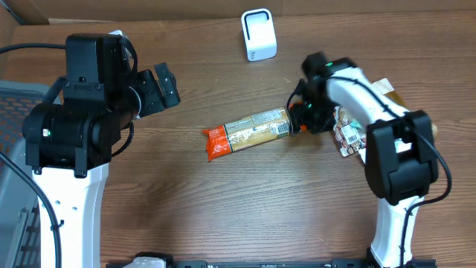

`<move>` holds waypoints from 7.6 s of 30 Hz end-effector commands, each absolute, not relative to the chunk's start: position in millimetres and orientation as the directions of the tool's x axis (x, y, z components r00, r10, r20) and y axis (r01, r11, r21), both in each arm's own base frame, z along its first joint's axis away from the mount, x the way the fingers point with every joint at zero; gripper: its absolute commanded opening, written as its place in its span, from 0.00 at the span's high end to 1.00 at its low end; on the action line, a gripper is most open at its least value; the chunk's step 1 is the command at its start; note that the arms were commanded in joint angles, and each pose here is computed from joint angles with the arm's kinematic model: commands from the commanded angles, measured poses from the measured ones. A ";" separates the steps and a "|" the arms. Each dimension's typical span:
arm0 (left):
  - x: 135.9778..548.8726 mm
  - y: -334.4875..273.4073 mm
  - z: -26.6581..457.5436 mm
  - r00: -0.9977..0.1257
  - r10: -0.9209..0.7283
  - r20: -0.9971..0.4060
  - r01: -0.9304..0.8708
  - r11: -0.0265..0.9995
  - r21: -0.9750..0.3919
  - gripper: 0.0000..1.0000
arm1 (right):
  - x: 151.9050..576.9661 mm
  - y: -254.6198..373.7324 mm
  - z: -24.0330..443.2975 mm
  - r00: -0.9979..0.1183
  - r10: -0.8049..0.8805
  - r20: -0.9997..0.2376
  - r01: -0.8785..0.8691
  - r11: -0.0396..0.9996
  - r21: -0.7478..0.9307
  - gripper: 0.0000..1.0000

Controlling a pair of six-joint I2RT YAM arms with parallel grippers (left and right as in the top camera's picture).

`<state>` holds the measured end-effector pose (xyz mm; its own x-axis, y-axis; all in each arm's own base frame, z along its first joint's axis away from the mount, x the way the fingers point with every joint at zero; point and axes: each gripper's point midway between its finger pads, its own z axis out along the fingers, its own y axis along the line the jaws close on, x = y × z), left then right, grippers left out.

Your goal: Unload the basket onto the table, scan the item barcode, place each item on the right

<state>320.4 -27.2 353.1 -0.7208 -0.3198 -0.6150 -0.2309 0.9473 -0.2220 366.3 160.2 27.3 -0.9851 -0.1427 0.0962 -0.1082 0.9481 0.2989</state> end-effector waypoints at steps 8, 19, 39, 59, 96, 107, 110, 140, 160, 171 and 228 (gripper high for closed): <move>321.4 -25.2 358.2 -0.708 -0.330 -0.625 -0.239 0.944 -0.228 0.00 | 360.8 264.0 44.0 -0.939 0.308 0.155 0.344 0.876 0.339 0.38; 321.4 -25.2 358.2 -0.708 -0.330 -0.625 -0.239 0.944 -0.228 0.00 | 362.2 303.8 26.5 -0.864 0.503 -0.022 0.480 0.836 0.267 0.00; 321.4 -25.2 358.2 -0.708 -0.330 -0.625 -0.239 0.944 -0.228 0.00 | 322.8 292.5 -7.3 -0.984 -0.178 -0.021 -0.179 0.981 0.074 0.18; 321.4 -25.2 358.2 -0.708 -0.330 -0.625 -0.239 0.944 -0.228 0.00 | 352.2 247.7 146.0 -0.913 -0.362 -0.187 -0.406 0.772 0.490 0.10; 321.4 -25.2 358.2 -0.708 -0.330 -0.625 -0.239 0.944 -0.228 0.00 | 308.0 258.5 -18.5 -0.987 0.135 0.090 0.161 0.751 0.640 0.92; 321.4 -25.2 358.2 -0.708 -0.330 -0.625 -0.239 0.944 -0.228 0.00 | 327.6 222.7 82.0 -0.988 -0.002 -0.155 -0.076 0.877 0.475 0.96; 321.4 -25.2 358.2 -0.708 -0.330 -0.625 -0.239 0.944 -0.228 0.01 | 320.5 180.4 102.0 -0.983 -0.053 -0.177 -0.076 0.989 0.126 0.96; 321.4 -25.2 358.2 -0.708 -0.330 -0.625 -0.239 0.944 -0.228 0.00 | 277.9 250.2 77.9 -0.874 -0.482 -0.060 -0.472 0.872 -0.132 0.17; 321.4 -25.2 358.2 -0.708 -0.330 -0.625 -0.239 0.944 -0.228 0.00 | 265.0 203.0 31.5 -0.895 -0.443 0.052 -0.445 0.878 -0.177 0.09; 321.4 -25.2 358.2 -0.708 -0.330 -0.625 -0.239 0.944 -0.228 0.00 | 263.4 195.7 13.1 -0.913 -0.402 0.064 -0.407 0.908 -0.104 0.64; 321.5 -25.2 358.3 -0.707 -0.330 -0.625 -0.239 0.944 -0.228 0.01 | 301.7 245.8 163.9 -0.831 -0.467 -0.302 -0.554 0.647 0.524 0.96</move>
<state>320.4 -27.2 353.1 -0.7208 -0.3198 -0.6150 -0.2309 0.9473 -0.2220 291.9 235.5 119.0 -0.8714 -0.4665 -0.1517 -0.4718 0.7123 0.5197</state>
